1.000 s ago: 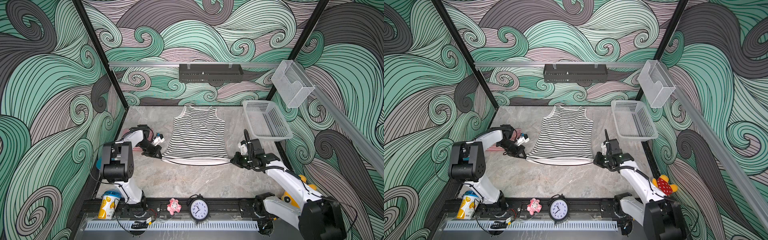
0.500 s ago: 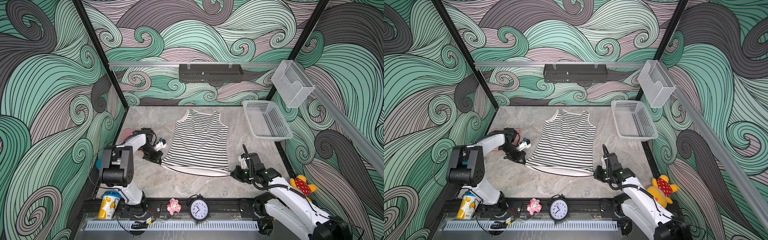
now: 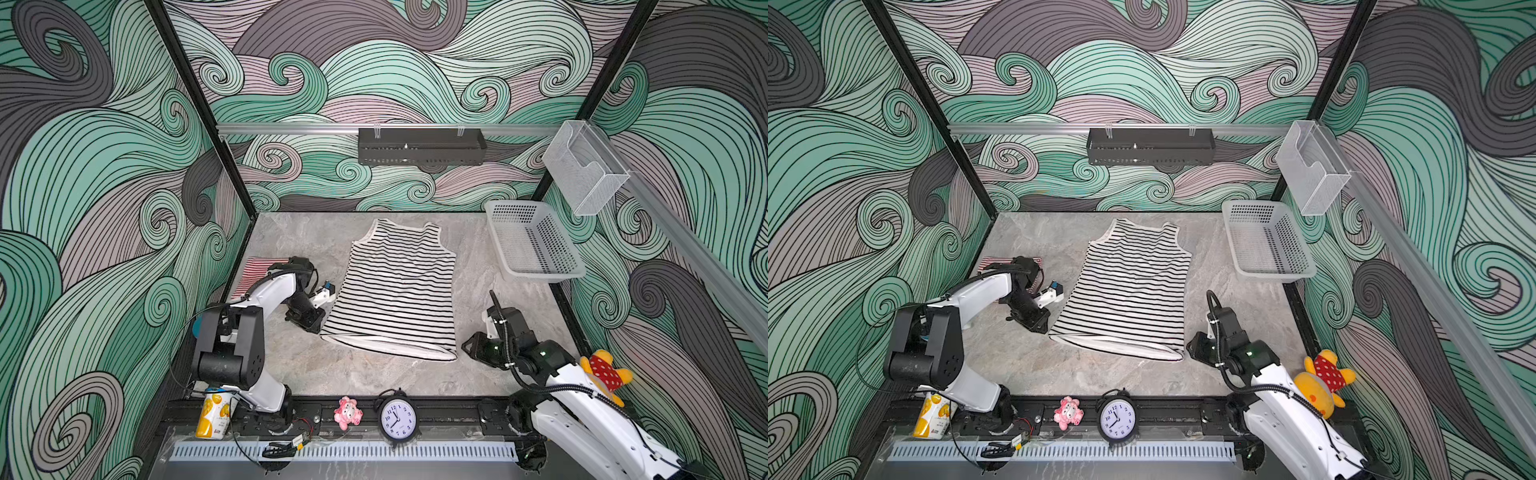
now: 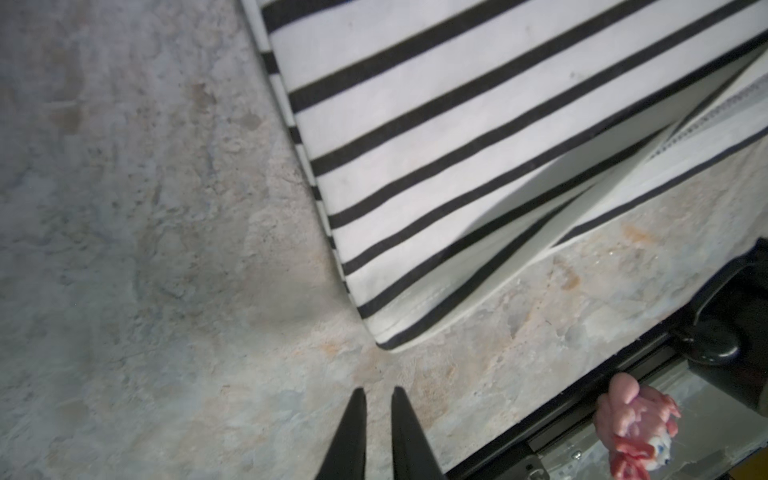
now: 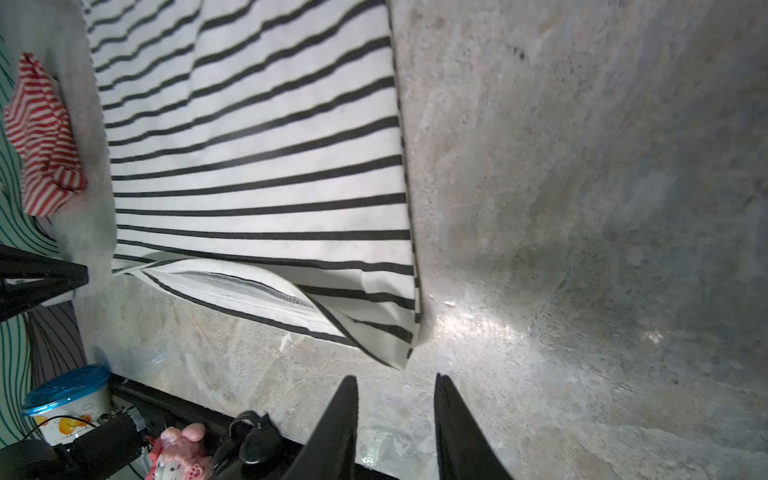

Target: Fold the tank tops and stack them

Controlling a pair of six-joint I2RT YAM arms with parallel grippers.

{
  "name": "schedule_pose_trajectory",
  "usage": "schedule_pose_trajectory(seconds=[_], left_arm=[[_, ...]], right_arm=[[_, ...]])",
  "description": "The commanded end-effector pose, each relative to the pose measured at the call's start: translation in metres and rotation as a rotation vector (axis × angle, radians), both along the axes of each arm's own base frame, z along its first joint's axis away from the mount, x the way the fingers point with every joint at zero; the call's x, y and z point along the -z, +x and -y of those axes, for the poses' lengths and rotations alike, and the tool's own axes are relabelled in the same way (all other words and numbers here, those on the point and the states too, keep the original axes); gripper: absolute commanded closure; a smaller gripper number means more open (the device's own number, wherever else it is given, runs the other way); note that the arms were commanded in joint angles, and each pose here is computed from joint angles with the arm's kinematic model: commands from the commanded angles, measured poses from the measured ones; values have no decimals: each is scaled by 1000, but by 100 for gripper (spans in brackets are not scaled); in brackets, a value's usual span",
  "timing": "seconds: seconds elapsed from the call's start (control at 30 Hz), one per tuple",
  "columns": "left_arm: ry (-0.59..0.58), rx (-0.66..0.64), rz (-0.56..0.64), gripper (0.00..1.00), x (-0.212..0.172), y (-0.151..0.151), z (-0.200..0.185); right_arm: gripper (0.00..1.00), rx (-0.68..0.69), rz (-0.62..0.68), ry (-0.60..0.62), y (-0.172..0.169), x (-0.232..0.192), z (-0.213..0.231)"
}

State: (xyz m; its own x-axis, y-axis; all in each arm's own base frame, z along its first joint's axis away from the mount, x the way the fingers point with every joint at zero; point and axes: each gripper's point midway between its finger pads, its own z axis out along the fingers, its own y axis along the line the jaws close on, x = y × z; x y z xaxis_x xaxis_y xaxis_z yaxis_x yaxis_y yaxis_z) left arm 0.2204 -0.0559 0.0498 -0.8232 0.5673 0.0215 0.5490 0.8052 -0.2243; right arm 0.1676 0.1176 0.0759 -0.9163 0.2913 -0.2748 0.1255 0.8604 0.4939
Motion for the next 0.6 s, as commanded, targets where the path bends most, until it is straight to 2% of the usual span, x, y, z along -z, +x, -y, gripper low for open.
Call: schedule_pose_trajectory(seconds=[0.0,0.1,0.3,0.43,0.57], left_arm=[[66,80,-13,81,-13,-10,-14],[75,58,50,80,-21,5,-14],[-95,-12,91,79,-40,43,33],[-83,30,112,79,-33,65,60],[-81,78,106,79,-20,72,87]], right_arm=[[67,29,6,3,9,-5,-2],[68,44,14,42,26,0,-18],[69,15,-2,-40,55,15,-45],[70,-20,-15,-63,66,23,-63],[71,-64,-30,-78,64,29,-78]])
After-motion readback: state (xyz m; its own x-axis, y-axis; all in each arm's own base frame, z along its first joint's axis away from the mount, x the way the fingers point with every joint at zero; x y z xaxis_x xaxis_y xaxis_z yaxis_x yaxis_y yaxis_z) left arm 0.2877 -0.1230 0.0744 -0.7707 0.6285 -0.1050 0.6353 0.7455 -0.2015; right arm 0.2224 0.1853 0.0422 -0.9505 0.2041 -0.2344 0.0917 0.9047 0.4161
